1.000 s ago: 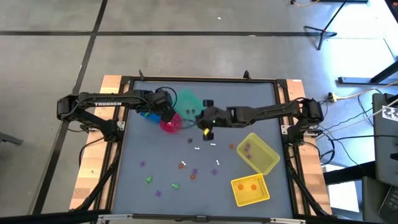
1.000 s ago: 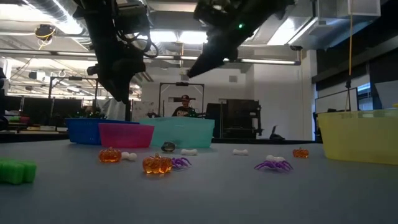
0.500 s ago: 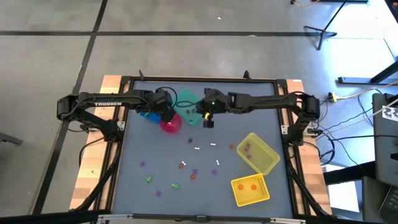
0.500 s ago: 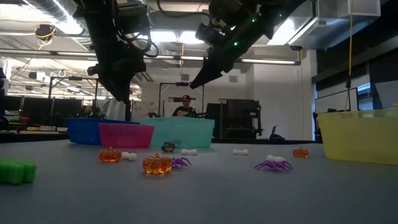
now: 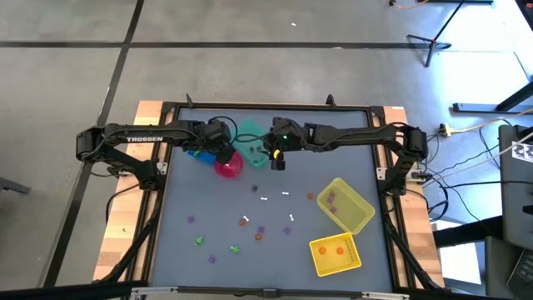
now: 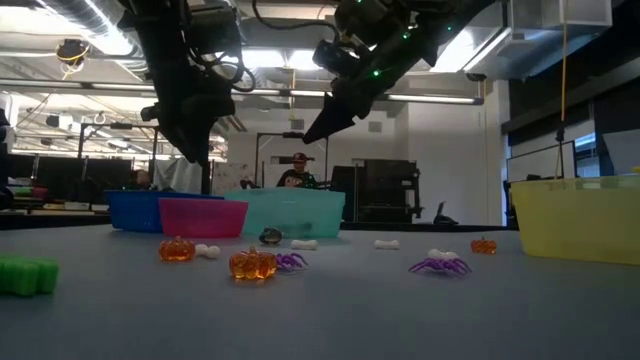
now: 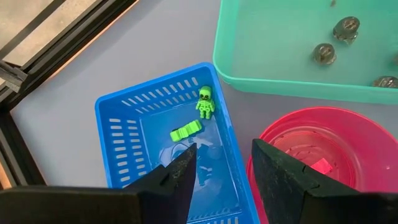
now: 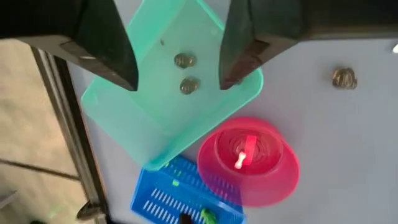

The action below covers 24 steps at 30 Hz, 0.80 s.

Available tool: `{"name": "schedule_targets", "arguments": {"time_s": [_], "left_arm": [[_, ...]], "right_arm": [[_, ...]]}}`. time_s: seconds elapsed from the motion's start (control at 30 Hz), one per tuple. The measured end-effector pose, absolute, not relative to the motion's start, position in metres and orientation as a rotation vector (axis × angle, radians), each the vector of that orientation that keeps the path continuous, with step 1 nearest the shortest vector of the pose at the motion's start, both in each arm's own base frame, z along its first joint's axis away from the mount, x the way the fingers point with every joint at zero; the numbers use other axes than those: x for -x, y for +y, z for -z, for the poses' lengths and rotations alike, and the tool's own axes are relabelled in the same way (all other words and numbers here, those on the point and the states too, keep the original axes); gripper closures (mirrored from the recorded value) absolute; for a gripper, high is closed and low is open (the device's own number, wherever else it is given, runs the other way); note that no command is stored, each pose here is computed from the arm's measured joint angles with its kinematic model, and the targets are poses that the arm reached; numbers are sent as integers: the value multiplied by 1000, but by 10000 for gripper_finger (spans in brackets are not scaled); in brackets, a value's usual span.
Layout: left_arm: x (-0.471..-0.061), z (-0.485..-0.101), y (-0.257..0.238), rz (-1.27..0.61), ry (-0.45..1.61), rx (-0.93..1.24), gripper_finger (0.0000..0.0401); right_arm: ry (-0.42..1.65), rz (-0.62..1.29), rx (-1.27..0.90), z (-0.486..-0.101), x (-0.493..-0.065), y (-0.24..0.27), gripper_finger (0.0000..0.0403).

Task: Sort Halloween decoration
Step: Put the black skull toy into the green bin, then put the white bone toy into the red bin

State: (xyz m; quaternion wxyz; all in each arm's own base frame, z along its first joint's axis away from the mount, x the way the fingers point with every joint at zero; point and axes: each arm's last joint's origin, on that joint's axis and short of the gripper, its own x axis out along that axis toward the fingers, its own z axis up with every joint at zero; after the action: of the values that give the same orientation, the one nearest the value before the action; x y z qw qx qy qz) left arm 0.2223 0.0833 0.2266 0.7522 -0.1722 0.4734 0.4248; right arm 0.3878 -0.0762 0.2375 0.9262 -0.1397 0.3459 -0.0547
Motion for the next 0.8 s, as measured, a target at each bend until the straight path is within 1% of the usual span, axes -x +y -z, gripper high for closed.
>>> {"name": "schedule_targets", "arguments": {"time_s": [0.1,0.23,0.47,0.63,0.8], "left_arm": [[-222,-227,83,-928,1034,376,262],[-222,-227,83,-928,1034,376,262],[-226,-228,82,-912,995,373,262],[-241,-234,72,-819,891,318,262],[-254,-240,60,-721,794,282,262]], "right_arm": [[713,121,289,-236,-388,-77,154],[713,121,288,-236,-388,-77,138],[718,120,286,-236,-388,-76,138],[733,117,284,-235,-387,-76,138],[792,104,278,-230,-383,-76,138]]}}
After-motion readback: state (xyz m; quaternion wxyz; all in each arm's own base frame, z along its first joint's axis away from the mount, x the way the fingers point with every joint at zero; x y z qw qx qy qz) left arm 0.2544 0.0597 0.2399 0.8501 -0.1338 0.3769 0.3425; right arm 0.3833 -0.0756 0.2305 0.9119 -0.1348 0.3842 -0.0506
